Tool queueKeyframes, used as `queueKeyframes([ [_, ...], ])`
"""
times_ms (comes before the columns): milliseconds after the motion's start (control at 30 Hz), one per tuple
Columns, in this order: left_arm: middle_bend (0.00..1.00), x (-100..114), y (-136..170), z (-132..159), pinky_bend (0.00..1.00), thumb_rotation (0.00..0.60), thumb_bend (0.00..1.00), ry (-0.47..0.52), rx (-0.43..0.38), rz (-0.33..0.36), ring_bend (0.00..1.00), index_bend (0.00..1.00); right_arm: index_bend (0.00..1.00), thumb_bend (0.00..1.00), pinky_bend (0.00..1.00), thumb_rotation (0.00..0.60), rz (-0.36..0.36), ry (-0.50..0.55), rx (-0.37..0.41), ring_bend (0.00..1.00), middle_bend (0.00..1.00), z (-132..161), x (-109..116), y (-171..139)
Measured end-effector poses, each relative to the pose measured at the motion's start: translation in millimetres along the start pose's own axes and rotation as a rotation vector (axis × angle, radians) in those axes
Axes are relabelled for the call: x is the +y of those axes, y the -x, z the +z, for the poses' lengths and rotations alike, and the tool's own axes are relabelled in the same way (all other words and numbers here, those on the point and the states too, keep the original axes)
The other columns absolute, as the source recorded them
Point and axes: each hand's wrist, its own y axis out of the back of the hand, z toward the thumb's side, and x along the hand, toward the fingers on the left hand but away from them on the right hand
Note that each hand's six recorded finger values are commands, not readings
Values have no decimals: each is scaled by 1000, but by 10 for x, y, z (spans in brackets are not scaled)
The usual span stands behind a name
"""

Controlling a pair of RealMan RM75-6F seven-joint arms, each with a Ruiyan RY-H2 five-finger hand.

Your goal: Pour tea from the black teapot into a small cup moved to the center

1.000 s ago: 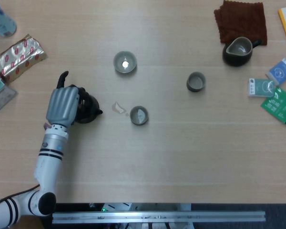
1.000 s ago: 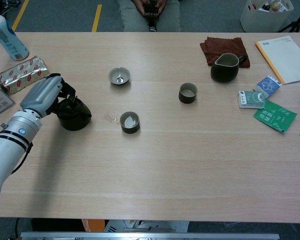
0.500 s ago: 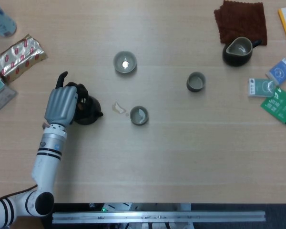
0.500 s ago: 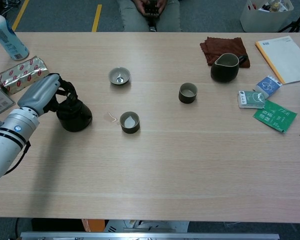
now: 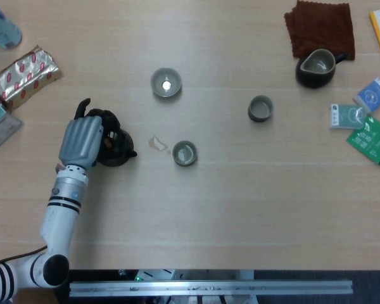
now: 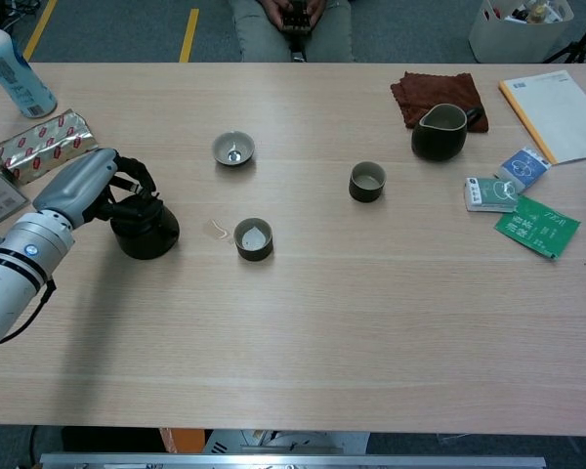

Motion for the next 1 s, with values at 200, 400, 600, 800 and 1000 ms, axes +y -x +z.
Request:
queueKeyframes([
  [200,337,14,18,37,47,378,328,2,-9,-9,207,298,177,202,74,600,-4,1,-2,4,155,-6,12,2],
  [400,267,38,44,92,47,362,328,8,-27,-18,152,222,177,202,74,600,-10,6,-6,3,155,-23,24,-10],
  [600,238,127,107,184,47,366,328,0,-75,-7,132,213,177,202,74,600,-25,21,-16,3,155,-67,61,-41],
  [800,236,326,235,232,47,581,328,-66,-143,47,131,213,177,202,74,600,-37,50,-30,4,155,-116,66,-112],
  [1000,236,587,431,151,47,600,328,-148,-188,128,130,213,177,203,74,600,-65,94,-62,3,155,-214,51,-257],
])
